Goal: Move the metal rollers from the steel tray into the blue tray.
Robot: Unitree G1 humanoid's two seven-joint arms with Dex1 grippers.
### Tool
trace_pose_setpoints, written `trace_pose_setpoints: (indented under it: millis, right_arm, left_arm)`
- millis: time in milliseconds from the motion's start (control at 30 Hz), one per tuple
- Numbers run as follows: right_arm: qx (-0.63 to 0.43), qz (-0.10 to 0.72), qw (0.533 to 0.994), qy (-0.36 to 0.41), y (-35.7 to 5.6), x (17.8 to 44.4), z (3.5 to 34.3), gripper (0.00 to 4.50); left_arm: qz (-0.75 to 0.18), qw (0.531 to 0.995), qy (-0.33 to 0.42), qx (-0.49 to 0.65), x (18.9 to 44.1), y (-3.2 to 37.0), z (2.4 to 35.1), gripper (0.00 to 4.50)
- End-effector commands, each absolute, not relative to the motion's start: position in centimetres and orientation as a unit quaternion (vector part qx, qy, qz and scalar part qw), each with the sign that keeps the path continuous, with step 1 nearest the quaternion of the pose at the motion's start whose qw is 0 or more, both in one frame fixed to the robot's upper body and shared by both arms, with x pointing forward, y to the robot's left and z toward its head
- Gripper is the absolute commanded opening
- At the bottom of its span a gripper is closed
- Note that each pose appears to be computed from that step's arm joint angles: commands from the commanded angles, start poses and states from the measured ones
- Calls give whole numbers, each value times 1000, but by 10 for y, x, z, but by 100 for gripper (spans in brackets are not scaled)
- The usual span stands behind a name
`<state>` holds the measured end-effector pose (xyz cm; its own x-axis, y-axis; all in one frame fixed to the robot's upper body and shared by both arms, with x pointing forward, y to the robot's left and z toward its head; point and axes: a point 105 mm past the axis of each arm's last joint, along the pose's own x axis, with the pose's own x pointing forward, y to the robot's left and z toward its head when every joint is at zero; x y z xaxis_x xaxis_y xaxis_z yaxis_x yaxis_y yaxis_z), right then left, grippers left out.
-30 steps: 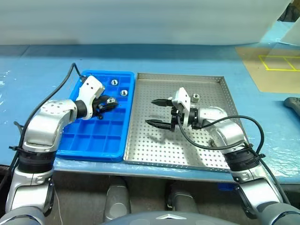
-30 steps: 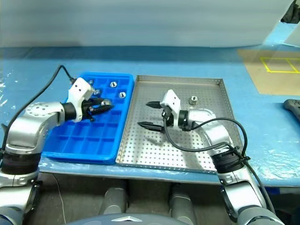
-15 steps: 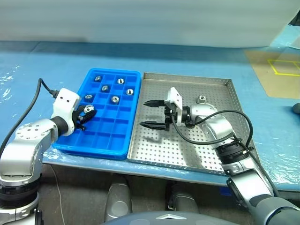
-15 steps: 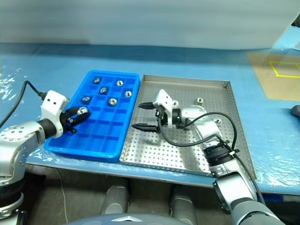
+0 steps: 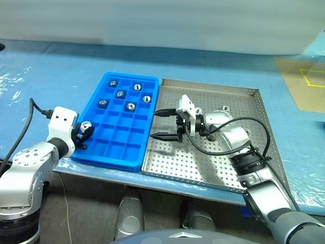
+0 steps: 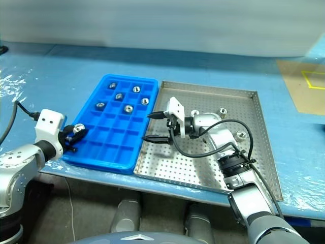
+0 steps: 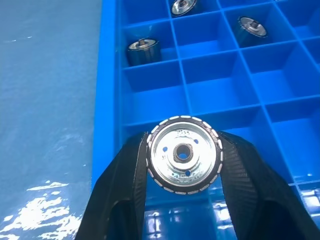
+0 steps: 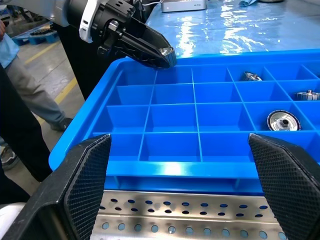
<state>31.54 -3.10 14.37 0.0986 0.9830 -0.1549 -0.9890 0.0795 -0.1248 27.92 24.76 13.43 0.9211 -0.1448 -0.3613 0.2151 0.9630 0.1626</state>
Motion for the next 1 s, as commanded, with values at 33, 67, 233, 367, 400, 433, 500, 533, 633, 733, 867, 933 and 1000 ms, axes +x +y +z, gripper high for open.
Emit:
trace_pose_setpoints:
  millis: [33, 67, 233, 367, 400, 433, 500, 533, 633, 733, 867, 933, 1000]
  right_arm:
    - [-108, 678, 727, -3, -29, 314, 154, 450]
    - [-109, 677, 728, -3, -29, 315, 154, 450]
    - [-109, 674, 731, -2, -32, 314, 153, 450]
    - [-107, 669, 735, -1, -34, 313, 152, 450]
    - [-107, 669, 736, -1, -34, 313, 152, 450]
    - [-106, 668, 737, -1, -34, 313, 152, 450]
    - [-105, 665, 739, -1, -34, 312, 152, 450]
    - [-107, 663, 741, -2, -35, 313, 151, 450]
    - [-106, 656, 747, -4, -36, 314, 151, 450]
    - [-106, 653, 750, -3, -38, 313, 151, 450]
    - [-107, 649, 753, -3, -39, 313, 151, 450]
    - [-107, 646, 756, -3, -40, 313, 151, 450]
    - [-108, 644, 758, -3, -42, 313, 152, 450]
  left_arm:
    - [-69, 980, 147, 112, 281, 256, 146, 171]
    - [-66, 980, 147, 113, 282, 257, 146, 171]
    - [-69, 979, 149, 117, 287, 256, 141, 171]
    - [-74, 978, 156, 120, 292, 255, 135, 171]
    - [-75, 978, 156, 120, 292, 254, 134, 171]
    - [-76, 978, 154, 119, 294, 254, 134, 171]
    - [-76, 978, 154, 122, 298, 253, 133, 171]
    - [-78, 977, 156, 125, 299, 253, 131, 171]
    - [-78, 977, 155, 125, 302, 252, 130, 171]
    - [-79, 976, 161, 127, 303, 252, 127, 246]
    - [-89, 974, 165, 124, 304, 248, 124, 377]
    - [-95, 974, 166, 124, 304, 246, 123, 444]
    - [-106, 972, 167, 125, 304, 242, 123, 448]
